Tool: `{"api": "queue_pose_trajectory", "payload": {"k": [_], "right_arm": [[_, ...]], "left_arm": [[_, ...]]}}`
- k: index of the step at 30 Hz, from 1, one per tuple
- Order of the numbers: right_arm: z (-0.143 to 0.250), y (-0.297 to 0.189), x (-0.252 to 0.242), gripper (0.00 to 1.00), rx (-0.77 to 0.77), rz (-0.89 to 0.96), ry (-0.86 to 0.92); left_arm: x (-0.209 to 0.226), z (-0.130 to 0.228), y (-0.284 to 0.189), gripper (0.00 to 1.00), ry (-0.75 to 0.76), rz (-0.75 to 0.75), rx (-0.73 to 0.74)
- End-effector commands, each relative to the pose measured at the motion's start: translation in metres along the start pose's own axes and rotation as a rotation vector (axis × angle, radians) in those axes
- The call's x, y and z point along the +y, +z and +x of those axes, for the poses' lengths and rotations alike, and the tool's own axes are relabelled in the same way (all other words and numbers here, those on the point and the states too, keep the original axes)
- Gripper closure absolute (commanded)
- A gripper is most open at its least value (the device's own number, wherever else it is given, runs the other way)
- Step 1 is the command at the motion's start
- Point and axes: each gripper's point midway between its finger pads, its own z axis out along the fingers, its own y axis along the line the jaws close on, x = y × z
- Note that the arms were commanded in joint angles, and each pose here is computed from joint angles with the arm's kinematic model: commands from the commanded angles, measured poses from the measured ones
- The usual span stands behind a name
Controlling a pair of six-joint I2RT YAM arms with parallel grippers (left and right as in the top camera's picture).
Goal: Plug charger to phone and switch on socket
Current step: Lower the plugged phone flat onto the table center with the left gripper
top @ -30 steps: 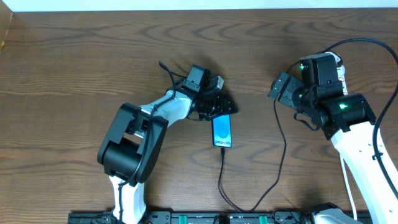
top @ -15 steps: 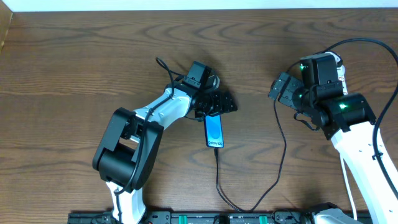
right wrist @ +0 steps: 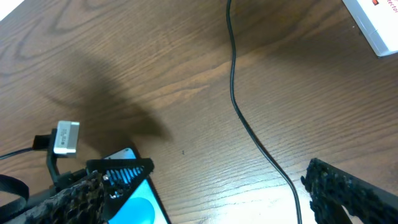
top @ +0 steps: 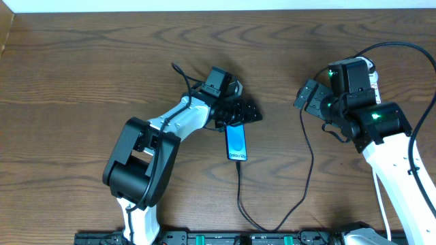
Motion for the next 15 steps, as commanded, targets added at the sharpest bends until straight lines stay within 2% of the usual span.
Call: {"api": "queue_pose_trajectory", "payload": {"k": [1,6,15], "right_arm": [[-0.003,-0.001,-0.001,0.01,-0.013,0.009,-0.013],[-0.004,-0.001,0.001,0.01,-0.015,0.002,-0.011],[-0.004,-0.001,0.001,0.01,-0.015,0.002,-0.011]], "left_arm": [[0.033,0.025,0.026,0.14,-0.019,-0.134,0.046],[0.041,0.029,0.034,0.14,0.016,-0.256,-0.001],[0.049,0.023,0.031,0.14,0.011,-0.305,-0.037]]}}
